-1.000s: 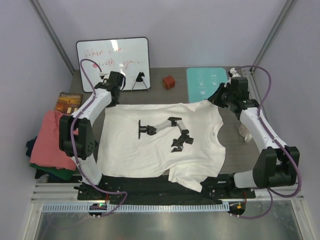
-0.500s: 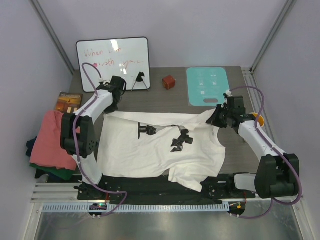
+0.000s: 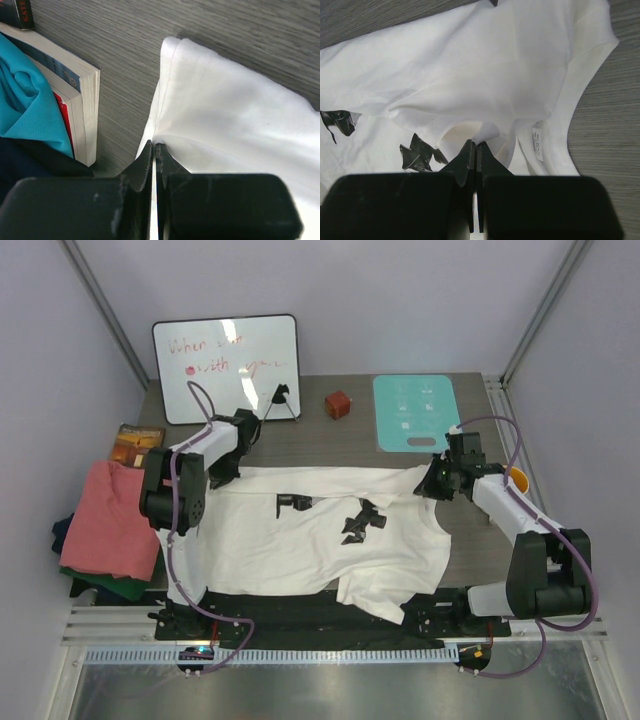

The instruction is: Fold and stack the t-shirts

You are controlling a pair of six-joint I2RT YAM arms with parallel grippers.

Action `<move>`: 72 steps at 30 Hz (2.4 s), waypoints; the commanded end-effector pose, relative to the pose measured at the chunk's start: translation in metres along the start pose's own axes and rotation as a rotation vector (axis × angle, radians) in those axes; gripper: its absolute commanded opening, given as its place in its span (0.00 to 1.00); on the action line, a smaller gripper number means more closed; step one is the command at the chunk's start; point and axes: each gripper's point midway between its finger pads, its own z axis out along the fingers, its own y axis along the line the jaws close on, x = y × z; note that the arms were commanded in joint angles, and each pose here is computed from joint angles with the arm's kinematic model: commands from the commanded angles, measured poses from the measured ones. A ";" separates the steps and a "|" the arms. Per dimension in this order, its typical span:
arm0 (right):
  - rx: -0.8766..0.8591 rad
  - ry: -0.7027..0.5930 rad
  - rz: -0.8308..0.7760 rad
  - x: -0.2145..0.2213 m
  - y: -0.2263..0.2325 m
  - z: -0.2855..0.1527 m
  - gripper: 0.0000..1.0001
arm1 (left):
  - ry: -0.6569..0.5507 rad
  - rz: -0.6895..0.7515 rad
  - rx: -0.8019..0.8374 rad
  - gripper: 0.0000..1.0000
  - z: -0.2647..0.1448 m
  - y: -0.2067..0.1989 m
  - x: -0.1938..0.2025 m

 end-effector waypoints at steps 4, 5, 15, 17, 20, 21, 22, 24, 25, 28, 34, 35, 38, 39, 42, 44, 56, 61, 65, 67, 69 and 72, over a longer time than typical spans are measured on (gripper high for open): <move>-0.030 -0.046 -0.006 -0.017 0.014 -0.013 0.01 | 0.007 0.013 -0.073 0.00 0.000 0.014 -0.001; -0.031 -0.046 -0.007 -0.016 0.014 -0.014 0.01 | 0.007 0.011 -0.079 0.00 0.000 0.015 -0.001; -0.035 -0.040 0.009 -0.021 0.019 -0.016 0.01 | 0.018 0.031 -0.136 0.00 0.003 0.021 -0.002; -0.033 -0.058 0.006 -0.026 0.020 -0.019 0.01 | -0.004 0.014 -0.134 0.00 0.001 0.022 -0.007; -0.027 -0.107 -0.003 -0.041 0.024 -0.026 0.01 | -0.064 -0.031 -0.122 0.00 -0.009 0.028 -0.018; -0.029 -0.121 -0.008 -0.046 0.026 -0.029 0.01 | -0.086 -0.045 -0.118 0.00 -0.015 0.031 -0.021; -0.028 -0.132 -0.009 -0.049 0.027 -0.031 0.01 | -0.098 -0.052 -0.113 0.00 -0.017 0.033 -0.024; -0.035 -0.139 -0.011 -0.053 0.030 -0.035 0.01 | -0.119 -0.060 -0.103 0.00 -0.021 0.034 -0.029; -0.036 -0.139 -0.011 -0.054 0.032 -0.036 0.01 | -0.127 -0.064 -0.097 0.00 -0.024 0.035 -0.030; -0.034 -0.148 -0.015 -0.056 0.032 -0.040 0.01 | -0.142 -0.075 -0.092 0.00 -0.030 0.038 -0.033; -0.033 -0.129 -0.019 -0.051 0.031 -0.039 0.01 | -0.149 -0.055 -0.074 0.00 -0.032 0.038 -0.033; -0.033 -0.124 -0.020 -0.050 0.031 -0.039 0.01 | -0.140 -0.038 -0.067 0.00 -0.030 0.036 -0.030; -0.019 -0.101 -0.022 -0.043 0.026 -0.037 0.01 | -0.093 0.025 -0.051 0.00 -0.019 0.027 -0.020; -0.013 -0.089 -0.020 -0.039 0.024 -0.036 0.01 | -0.077 0.039 -0.052 0.00 -0.017 0.025 -0.017; -0.009 -0.075 -0.017 -0.032 0.021 -0.035 0.01 | -0.034 0.068 -0.054 0.00 -0.009 0.016 -0.010; -0.007 -0.060 -0.017 -0.028 0.019 -0.034 0.01 | -0.004 0.076 -0.076 0.00 -0.001 0.013 -0.007; 0.053 0.031 0.021 -0.004 0.002 -0.021 0.01 | -0.001 0.075 -0.154 0.42 0.000 0.025 -0.007; 0.048 0.043 0.022 -0.001 0.003 -0.021 0.09 | -0.027 0.041 -0.165 0.47 -0.006 0.029 -0.012; 0.088 0.040 0.022 0.003 -0.006 -0.024 0.09 | -0.064 0.007 -0.172 0.48 -0.013 0.037 -0.018; 0.091 0.041 0.018 0.005 -0.007 -0.026 0.09 | -0.071 0.001 -0.156 0.49 -0.015 0.037 -0.019; 0.086 0.057 0.012 0.009 -0.006 -0.030 0.09 | -0.081 -0.009 -0.112 0.49 -0.021 0.034 -0.021; 0.067 0.054 0.009 0.008 0.000 -0.041 0.21 | -0.102 -0.023 -0.017 0.49 -0.028 0.025 -0.024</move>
